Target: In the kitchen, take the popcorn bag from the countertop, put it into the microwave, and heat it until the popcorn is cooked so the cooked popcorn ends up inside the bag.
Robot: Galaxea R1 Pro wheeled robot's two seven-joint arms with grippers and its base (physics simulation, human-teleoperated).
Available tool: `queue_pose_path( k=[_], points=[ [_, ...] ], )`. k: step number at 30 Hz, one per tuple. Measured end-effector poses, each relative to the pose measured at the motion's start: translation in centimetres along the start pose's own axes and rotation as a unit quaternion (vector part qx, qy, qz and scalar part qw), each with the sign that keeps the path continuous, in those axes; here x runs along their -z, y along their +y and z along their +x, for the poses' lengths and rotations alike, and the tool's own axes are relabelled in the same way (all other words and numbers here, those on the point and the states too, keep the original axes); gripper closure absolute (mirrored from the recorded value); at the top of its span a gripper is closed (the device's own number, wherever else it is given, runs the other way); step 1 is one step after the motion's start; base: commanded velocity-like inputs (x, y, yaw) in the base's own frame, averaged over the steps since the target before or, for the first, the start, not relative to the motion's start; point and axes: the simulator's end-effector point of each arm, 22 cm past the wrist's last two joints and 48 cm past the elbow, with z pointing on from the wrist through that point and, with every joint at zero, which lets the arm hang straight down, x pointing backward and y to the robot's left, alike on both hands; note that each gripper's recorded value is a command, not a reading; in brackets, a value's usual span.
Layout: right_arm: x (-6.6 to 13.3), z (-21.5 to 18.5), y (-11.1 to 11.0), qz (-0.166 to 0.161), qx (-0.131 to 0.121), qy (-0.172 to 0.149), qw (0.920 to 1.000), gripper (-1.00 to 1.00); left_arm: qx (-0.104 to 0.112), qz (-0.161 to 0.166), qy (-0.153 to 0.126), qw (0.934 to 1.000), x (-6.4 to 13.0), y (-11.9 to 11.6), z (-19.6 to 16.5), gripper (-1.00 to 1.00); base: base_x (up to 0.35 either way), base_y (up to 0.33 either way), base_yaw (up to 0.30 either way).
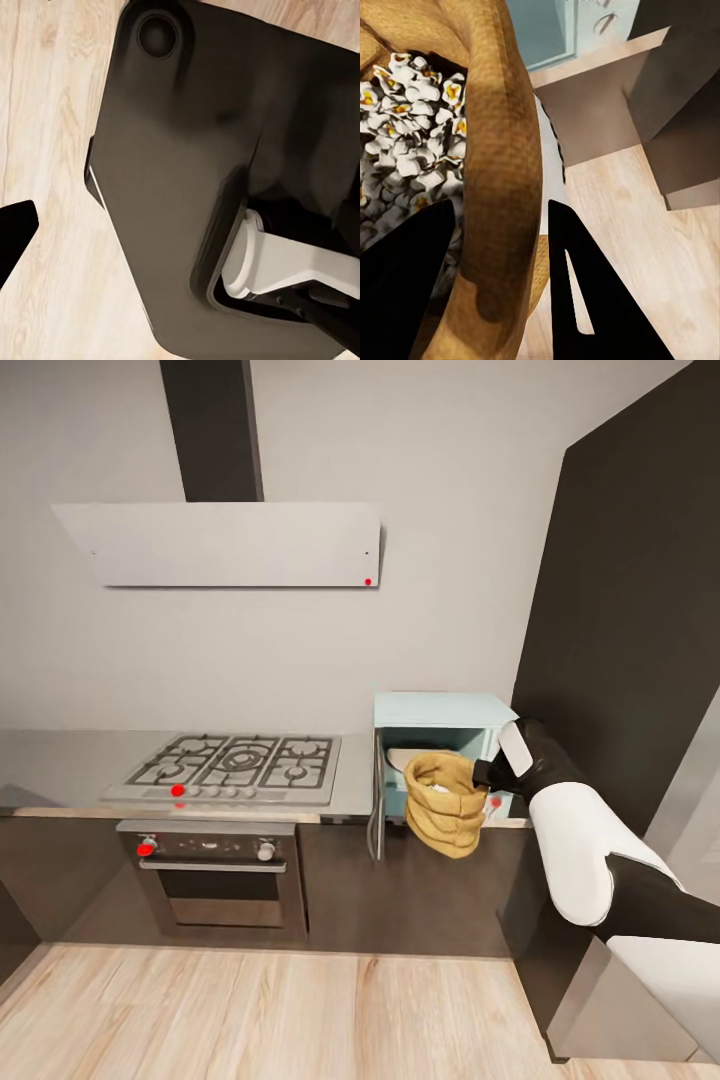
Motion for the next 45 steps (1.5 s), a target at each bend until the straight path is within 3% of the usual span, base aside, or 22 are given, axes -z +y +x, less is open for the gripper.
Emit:
queue_pose_path(
  k=[19,34,45],
  points=[
    [0.7,-1.2,-0.9,0.005,-0.004,-0.010,0.9999,1.00,0.004,-0.001,-0.001,1.0000,0.0,0.1,-0.2,-1.00,0.134,0.000,0.000],
    [0.0,-0.7,-0.9,0.008,-0.003,-0.005,1.0000,1.00,0.005,-0.002,0.001,1.0000,0.0,0.2,-0.2,-1.00,0.088,0.000,0.000],
    [-0.1,-1.1,-2.8,0.019,-0.011,-0.007,0.9997,1.00,0.004,-0.001,0.002,1.0000,0.0,0.0,-0.1,-1.00,0.050,0.000,0.000]
  ],
)
